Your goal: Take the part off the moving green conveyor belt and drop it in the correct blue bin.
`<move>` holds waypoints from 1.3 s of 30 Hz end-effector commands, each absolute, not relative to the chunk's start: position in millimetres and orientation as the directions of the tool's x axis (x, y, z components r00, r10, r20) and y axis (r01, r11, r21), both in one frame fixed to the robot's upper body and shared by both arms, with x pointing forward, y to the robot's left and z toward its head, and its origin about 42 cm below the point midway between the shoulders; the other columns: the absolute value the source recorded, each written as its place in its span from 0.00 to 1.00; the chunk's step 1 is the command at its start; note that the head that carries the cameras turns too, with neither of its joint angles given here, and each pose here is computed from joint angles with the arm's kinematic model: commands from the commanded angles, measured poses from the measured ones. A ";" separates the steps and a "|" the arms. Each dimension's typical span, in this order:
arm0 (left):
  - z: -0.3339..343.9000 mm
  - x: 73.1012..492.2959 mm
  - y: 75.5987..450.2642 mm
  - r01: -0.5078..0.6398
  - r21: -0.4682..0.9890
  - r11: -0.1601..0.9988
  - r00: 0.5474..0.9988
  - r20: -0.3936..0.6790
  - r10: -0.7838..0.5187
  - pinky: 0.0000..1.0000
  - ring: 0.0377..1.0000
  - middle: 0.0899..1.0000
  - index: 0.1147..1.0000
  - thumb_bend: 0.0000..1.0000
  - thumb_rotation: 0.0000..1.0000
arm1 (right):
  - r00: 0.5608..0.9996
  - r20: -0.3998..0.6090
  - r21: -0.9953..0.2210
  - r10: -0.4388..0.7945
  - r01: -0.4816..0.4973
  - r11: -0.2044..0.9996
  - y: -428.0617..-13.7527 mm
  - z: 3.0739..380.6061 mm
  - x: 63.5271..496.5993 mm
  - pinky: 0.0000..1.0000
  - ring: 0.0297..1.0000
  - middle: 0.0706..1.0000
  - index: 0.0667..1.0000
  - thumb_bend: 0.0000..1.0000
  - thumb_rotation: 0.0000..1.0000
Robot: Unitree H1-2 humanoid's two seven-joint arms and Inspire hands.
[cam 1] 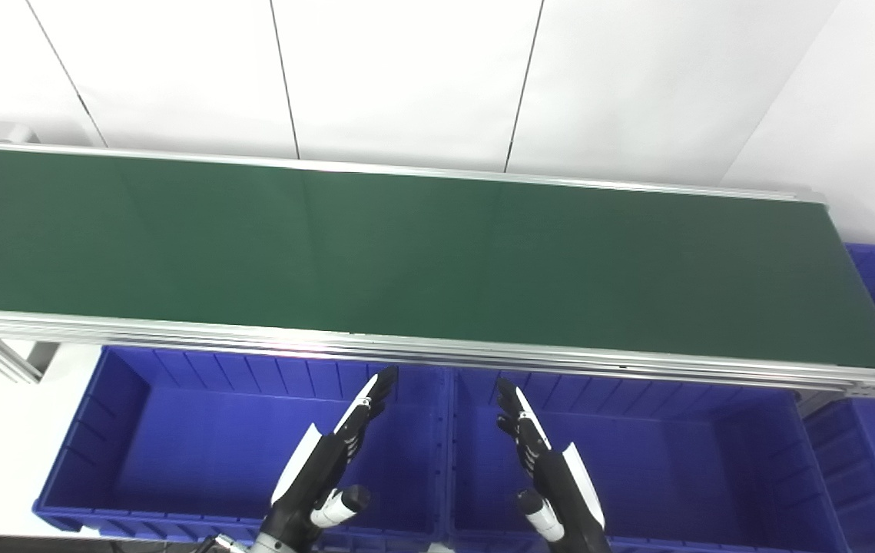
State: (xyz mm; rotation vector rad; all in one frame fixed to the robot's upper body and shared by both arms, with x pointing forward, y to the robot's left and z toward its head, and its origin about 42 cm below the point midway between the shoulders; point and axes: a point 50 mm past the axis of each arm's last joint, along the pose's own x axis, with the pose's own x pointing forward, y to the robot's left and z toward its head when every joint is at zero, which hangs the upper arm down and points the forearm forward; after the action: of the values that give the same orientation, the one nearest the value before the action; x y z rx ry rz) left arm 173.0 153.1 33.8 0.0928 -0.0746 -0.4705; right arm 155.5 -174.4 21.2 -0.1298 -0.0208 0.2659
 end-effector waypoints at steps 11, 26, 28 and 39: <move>40.2 176.2 150.5 0.438 0.122 0.891 0.887 0.101 -0.450 1.00 1.00 1.00 1.00 1.00 0.98 | 0.968 0.050 -0.120 0.247 -0.240 0.963 -171.6 26.3 156.8 0.96 0.99 1.00 0.99 1.00 1.00; 38.3 174.7 150.1 0.434 0.144 0.889 0.889 0.094 -0.449 1.00 1.00 1.00 1.00 1.00 0.99 | 0.969 0.031 -0.125 0.245 -0.239 0.963 -172.7 21.0 155.2 0.97 0.99 0.99 0.98 1.00 0.99; 38.1 174.9 150.1 0.433 0.139 0.891 0.890 0.094 -0.447 1.00 1.00 1.00 1.00 1.00 0.99 | 0.970 0.032 -0.124 0.241 -0.236 0.964 -172.4 21.3 155.6 0.97 0.99 0.99 0.98 1.00 0.98; 37.9 175.0 150.0 0.431 0.131 0.893 0.891 0.094 -0.444 1.00 1.00 1.00 1.00 1.00 0.99 | 0.970 0.035 -0.118 0.239 -0.234 0.965 -171.7 22.0 155.6 0.96 0.99 0.98 0.97 1.00 0.98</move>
State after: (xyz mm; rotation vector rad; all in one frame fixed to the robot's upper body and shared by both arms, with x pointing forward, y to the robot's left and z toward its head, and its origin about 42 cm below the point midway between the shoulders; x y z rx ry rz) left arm 170.8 150.1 31.0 0.1128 -0.0692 -0.4607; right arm 151.7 -173.9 13.0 -0.1330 0.0096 0.2517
